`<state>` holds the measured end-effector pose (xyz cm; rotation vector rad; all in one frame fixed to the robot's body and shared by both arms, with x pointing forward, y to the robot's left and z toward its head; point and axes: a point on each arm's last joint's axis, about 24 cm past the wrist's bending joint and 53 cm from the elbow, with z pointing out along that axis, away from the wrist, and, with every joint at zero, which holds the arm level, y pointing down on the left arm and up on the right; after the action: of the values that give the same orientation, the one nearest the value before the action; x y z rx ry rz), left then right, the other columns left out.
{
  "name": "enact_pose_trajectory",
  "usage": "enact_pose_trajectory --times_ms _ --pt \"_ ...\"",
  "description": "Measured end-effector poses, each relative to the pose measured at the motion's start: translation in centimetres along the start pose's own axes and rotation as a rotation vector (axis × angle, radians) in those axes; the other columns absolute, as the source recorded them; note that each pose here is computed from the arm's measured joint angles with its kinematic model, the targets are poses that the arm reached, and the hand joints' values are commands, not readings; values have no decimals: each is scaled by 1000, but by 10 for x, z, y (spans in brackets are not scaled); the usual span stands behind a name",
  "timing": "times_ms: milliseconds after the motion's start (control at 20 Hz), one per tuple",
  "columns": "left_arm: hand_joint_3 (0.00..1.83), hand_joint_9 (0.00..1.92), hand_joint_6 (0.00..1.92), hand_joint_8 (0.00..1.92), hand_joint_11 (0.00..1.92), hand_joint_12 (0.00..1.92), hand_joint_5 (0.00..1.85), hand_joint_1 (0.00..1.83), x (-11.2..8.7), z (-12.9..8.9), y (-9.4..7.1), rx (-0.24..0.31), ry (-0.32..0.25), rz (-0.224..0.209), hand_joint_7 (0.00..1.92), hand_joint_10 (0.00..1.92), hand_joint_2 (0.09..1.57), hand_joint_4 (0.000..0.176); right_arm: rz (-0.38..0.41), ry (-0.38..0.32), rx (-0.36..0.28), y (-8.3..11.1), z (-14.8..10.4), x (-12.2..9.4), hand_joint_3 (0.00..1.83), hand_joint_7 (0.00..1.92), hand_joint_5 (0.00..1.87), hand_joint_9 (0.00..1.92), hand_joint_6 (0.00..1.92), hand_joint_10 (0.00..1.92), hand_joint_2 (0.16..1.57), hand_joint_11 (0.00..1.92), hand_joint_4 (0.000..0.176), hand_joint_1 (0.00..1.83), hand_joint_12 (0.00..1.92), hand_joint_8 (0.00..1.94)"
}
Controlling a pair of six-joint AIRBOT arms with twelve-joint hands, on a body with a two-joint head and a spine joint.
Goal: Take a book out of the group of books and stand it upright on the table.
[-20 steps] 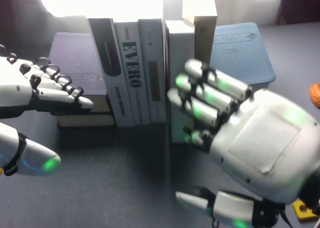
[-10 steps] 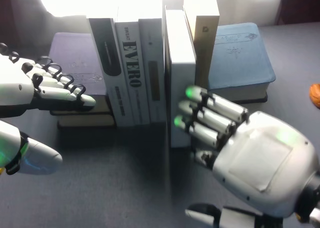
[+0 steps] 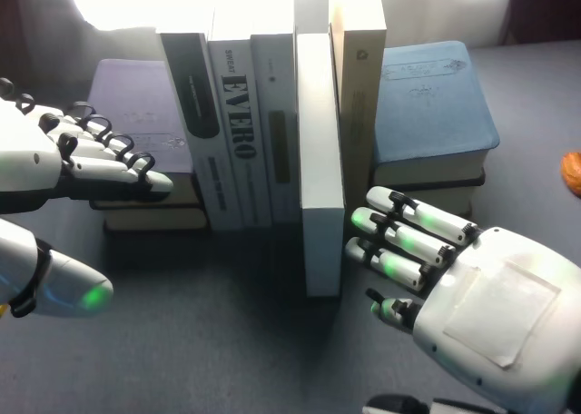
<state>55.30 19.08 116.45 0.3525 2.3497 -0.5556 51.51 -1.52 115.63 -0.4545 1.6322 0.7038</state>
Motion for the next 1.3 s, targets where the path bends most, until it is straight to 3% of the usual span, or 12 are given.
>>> enact_pose_trajectory --times_ms 150,250,500,550,600,700,750,800,850,950,1100,1300 --pt "0 23 7 9 7 3 18 0 0 0 0 0 0 0 55 9 1240 42 16 -12 -8 6 -9 -18 0 258 826 88 0 1 1171 1 0 0 126 2" --pt "0 64 20 25 36 17 54 0 0 0 0 0 0 0 104 24 1244 39 16 -54 2 4 -15 -39 0 303 741 149 2 7 1161 0 0 0 489 2" --pt "2 471 55 52 0 1395 344 0 3 1 -1 -1 9 4 457 124 1260 29 30 -114 -9 -7 -30 -71 0 605 654 509 2 84 1145 0 0 12 1124 41" --pt "0 464 31 111 34 1555 487 0 3 1 -1 0 9 4 588 562 1271 2 25 -136 -12 -8 -31 -80 0 726 698 650 15 122 1151 48 0 4 1264 49" --pt "0 385 33 184 76 1635 555 0 2 1 -3 4 6 7 633 954 1274 0 12 -160 -9 -10 -33 -89 0 799 734 731 18 139 1150 103 0 4 1331 36" --pt "1 441 111 922 255 1703 742 59 1 0 -4 6 1 7 551 1352 1273 0 4 -168 26 -25 -39 -98 1 944 848 726 19 533 1139 270 0 60 1451 33" --pt "1 539 572 1206 346 1743 670 44 2 0 -4 5 2 7 581 1449 1289 0 4 -160 31 -27 -40 -97 2 1009 911 639 48 943 1153 306 0 69 1566 97" --pt "1 622 933 1371 411 1846 654 73 4 1 -3 1 8 8 663 1563 1295 0 17 -139 39 -32 -42 -94 1 910 946 623 190 1225 1162 335 0 64 1712 602" --pt "2 650 1128 1538 441 1906 667 59 5 1 -2 0 14 7 711 1740 1308 0 46 -126 42 -36 -44 -97 1 827 861 613 573 1417 1169 337 0 45 1829 972" --pt "2 642 1326 1688 468 1920 684 8 4 1 -1 -1 11 6 740 1907 1319 0 94 -137 43 -40 -47 -109 1 753 759 558 912 1610 1178 309 0 4 1912 1228" --pt "2 712 1541 1743 515 1921 725 0 4 1 2 -7 9 0 826 1921 1327 0 152 -128 43 -47 -49 -118 0 788 699 601 1210 1643 1170 310 0 0 1921 1282" --pt "0 907 1655 1918 780 1921 867 0 4 1 2 -7 8 0 919 1921 1327 0 232 -82 42 -64 -44 -120 0 825 726 677 1378 1847 1170 409 0 0 1921 1497"
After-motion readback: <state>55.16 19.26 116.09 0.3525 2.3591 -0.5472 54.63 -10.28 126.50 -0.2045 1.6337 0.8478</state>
